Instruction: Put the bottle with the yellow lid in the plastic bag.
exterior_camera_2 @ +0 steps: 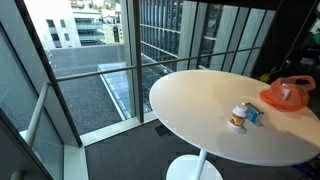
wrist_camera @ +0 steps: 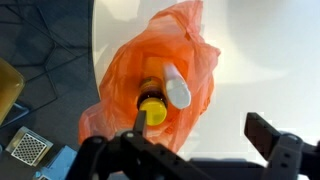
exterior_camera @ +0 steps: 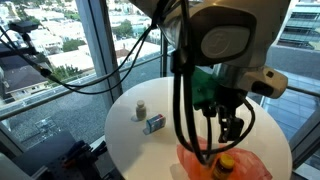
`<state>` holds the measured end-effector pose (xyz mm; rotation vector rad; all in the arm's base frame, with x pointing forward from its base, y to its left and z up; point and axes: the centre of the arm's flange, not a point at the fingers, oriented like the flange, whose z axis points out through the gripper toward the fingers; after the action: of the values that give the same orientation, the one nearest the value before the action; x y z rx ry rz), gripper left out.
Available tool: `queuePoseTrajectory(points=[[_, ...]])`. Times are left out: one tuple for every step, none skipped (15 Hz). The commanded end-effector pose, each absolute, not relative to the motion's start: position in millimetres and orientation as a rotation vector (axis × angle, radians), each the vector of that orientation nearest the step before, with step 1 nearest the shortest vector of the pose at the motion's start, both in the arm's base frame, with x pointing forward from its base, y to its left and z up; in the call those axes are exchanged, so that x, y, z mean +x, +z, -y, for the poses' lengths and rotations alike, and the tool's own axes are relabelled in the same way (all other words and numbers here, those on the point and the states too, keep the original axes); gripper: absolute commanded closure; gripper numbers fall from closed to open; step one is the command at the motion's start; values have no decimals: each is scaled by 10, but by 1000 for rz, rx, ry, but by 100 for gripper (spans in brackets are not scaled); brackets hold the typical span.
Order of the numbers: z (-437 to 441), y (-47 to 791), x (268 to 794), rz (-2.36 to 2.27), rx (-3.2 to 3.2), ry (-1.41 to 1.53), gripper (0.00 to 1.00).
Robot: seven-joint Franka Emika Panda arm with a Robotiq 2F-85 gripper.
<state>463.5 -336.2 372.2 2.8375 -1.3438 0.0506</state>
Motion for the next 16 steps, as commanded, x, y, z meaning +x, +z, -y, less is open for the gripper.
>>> queuePoseTrajectory(points=[[2937, 3979, 4464, 1180, 2895, 62, 0], [2822, 4009, 4483, 1134, 2906, 44, 0], [2692, 4040, 4510, 1086, 2916, 20, 0], [2565, 4070, 4528, 1041, 2925, -2, 0], [2421, 4100, 4557, 990, 2932, -25, 0], [2287, 4134, 4589, 941, 2939, -46, 0], [2149, 4162, 4618, 882, 2952, -75, 0], [2010, 4195, 4642, 823, 2961, -104, 0], [1874, 4228, 4661, 760, 2974, -129, 0], [1732, 4258, 4666, 689, 2992, -155, 0], [1591, 4286, 4667, 620, 3007, -177, 0], [1460, 4314, 4662, 552, 3018, -199, 0], [1324, 4344, 4648, 478, 3032, -225, 0], [1203, 4378, 4627, 409, 3042, -247, 0], [1084, 4417, 4595, 326, 3050, -272, 0], [976, 4458, 4554, 243, 3058, -286, 0]])
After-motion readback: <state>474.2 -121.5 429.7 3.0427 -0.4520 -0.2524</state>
